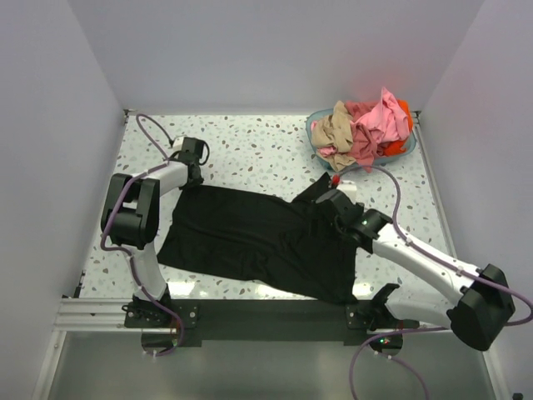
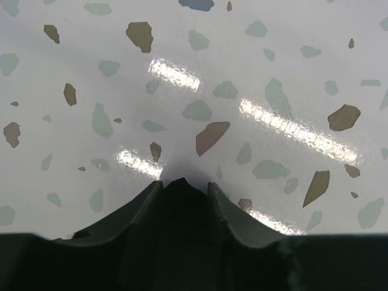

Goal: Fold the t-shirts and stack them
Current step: Fold the tshirt

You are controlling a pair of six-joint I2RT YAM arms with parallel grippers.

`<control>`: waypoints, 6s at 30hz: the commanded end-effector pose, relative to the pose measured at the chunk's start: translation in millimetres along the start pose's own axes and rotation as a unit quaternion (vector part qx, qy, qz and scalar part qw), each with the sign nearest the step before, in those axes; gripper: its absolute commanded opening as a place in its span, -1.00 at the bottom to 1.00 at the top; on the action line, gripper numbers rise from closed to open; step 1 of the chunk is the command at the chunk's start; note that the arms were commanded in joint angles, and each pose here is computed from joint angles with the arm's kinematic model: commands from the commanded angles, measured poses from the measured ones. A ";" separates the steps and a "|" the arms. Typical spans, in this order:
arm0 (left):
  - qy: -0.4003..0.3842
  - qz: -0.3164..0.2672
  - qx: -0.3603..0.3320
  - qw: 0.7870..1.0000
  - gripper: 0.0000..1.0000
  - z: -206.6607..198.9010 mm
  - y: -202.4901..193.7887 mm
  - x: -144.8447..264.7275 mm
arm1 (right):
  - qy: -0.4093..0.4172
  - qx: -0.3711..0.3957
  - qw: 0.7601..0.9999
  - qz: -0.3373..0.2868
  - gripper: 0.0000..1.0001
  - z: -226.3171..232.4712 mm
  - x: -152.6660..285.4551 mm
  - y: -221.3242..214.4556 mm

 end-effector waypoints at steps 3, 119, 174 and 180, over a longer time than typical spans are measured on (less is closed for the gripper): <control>-0.015 -0.018 -0.001 1.000 -0.40 -3.9 15.2 -2.7 | -0.037 0.004 0.997 -0.061 0.94 -5.4 -3.1 68.8; -0.116 -0.076 0.019 0.990 -1.00 -27.6 68.7 35.5 | -0.109 -0.068 0.989 -0.077 -1.00 -25.2 -110.4 198.0; -0.045 -0.100 0.100 0.989 1.00 82.9 0.5 127.3 | 0.052 0.004 0.997 0.048 0.06 -1.9 34.7 -28.1; -0.075 -0.098 0.054 0.991 1.00 37.0 5.1 130.0 | 0.024 -0.013 0.999 -0.022 0.34 -4.2 39.1 -2.4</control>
Point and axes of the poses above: each gripper's point midway between its finger pads, its own x axis back along the fingers, its own z axis along the line the jaws close on, y = z × x, the point moved 8 cm from there along x, back along the fingers, and after that the axes turned 13 degrees about x, right-handed, at the moved point
